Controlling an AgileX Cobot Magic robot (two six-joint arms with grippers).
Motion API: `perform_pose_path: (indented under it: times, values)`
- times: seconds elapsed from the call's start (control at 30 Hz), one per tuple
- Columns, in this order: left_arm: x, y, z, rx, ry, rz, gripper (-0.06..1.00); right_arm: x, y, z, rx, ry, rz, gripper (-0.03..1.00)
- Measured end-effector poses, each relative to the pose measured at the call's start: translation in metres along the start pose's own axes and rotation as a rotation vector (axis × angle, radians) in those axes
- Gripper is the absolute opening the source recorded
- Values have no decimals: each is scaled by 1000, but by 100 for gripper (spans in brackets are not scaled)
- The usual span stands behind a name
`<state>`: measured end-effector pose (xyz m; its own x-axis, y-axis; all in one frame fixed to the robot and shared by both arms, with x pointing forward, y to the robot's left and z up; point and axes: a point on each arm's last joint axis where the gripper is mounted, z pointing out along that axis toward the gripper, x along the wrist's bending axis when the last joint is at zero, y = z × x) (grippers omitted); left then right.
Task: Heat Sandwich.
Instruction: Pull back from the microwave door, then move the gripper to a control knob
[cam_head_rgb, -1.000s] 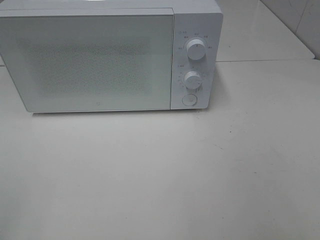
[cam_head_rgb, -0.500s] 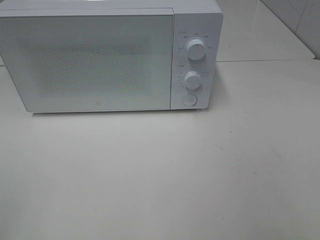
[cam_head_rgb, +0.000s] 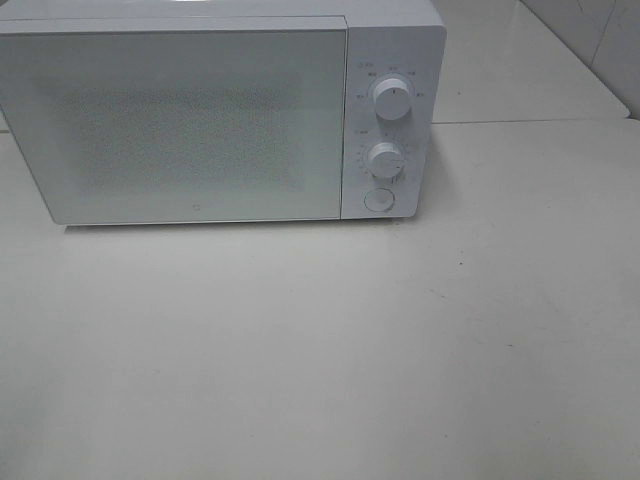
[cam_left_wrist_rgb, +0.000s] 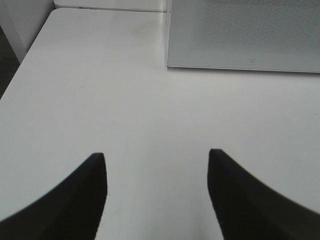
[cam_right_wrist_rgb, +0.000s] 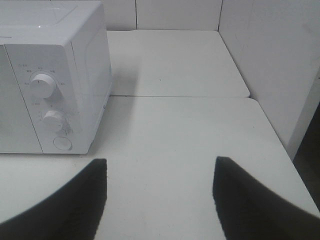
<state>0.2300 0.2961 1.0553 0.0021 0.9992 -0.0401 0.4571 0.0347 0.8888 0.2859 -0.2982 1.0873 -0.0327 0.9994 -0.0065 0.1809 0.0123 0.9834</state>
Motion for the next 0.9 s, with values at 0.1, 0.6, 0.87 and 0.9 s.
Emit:
perform_pose_path:
  times: [0.1, 0.6, 0.87, 0.9]
  values:
    - [0, 0, 0, 0, 0, 0, 57, 0, 4, 9, -17, 3, -1, 61]
    - [0, 0, 0, 0, 0, 0, 57, 3, 19, 66, -48, 16, -6, 61]
    - [0, 0, 0, 0, 0, 0, 57, 4, 11, 101, 21, 22, -7, 61]
    - [0, 0, 0, 0, 0, 0, 57, 5, 10, 106, 26, 22, -8, 61]
